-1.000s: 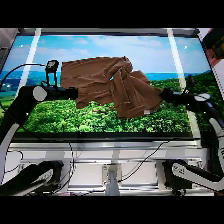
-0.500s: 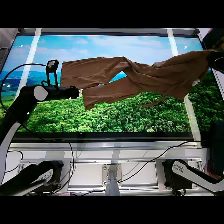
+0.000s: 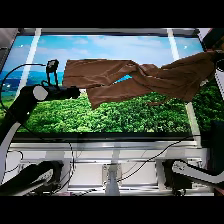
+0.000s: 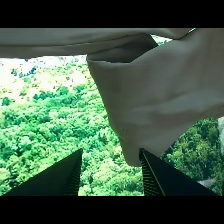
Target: Fold the clothes and pants, and hang the long-sleeved shirts on hangers.
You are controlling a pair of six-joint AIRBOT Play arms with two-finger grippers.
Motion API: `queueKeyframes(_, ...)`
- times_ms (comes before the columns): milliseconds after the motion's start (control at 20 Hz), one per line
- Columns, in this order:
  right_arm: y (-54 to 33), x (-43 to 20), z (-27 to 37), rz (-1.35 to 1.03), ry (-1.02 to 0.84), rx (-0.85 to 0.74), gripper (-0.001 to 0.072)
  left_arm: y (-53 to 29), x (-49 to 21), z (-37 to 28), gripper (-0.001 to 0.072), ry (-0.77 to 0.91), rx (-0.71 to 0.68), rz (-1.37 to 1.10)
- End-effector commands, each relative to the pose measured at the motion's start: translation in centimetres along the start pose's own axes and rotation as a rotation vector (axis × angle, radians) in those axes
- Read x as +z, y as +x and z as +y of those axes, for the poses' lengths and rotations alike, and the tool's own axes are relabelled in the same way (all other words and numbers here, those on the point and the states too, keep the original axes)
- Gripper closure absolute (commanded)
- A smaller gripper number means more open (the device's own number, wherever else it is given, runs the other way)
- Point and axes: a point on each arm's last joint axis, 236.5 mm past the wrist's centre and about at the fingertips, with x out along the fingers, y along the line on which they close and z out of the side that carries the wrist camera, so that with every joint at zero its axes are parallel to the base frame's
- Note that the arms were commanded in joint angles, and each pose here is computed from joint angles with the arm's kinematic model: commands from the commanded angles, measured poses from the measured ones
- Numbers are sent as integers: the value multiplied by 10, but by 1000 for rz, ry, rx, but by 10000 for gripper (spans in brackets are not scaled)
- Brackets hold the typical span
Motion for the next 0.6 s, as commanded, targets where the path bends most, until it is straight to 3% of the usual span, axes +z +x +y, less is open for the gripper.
queueKeyframes(0,29,-14,-20,-4,14,-46,522,0,0,-1,279,-5,-5,0)
queueKeyframes(50,34,-16,-24,-8,16,-56,368,0,0,-1,279,-5,-5,0)
queueKeyframes(200,38,-25,-46,14,6,-95,359,0,0,-1,279,-5,-5,-1)
queueKeyframes(350,25,-41,-90,77,190,-147,360,0,0,-1,279,-4,-4,-1)
queueKeyframes(550,-10,-157,-115,542,431,-102,356,0,9,-1,279,-4,-3,-40)
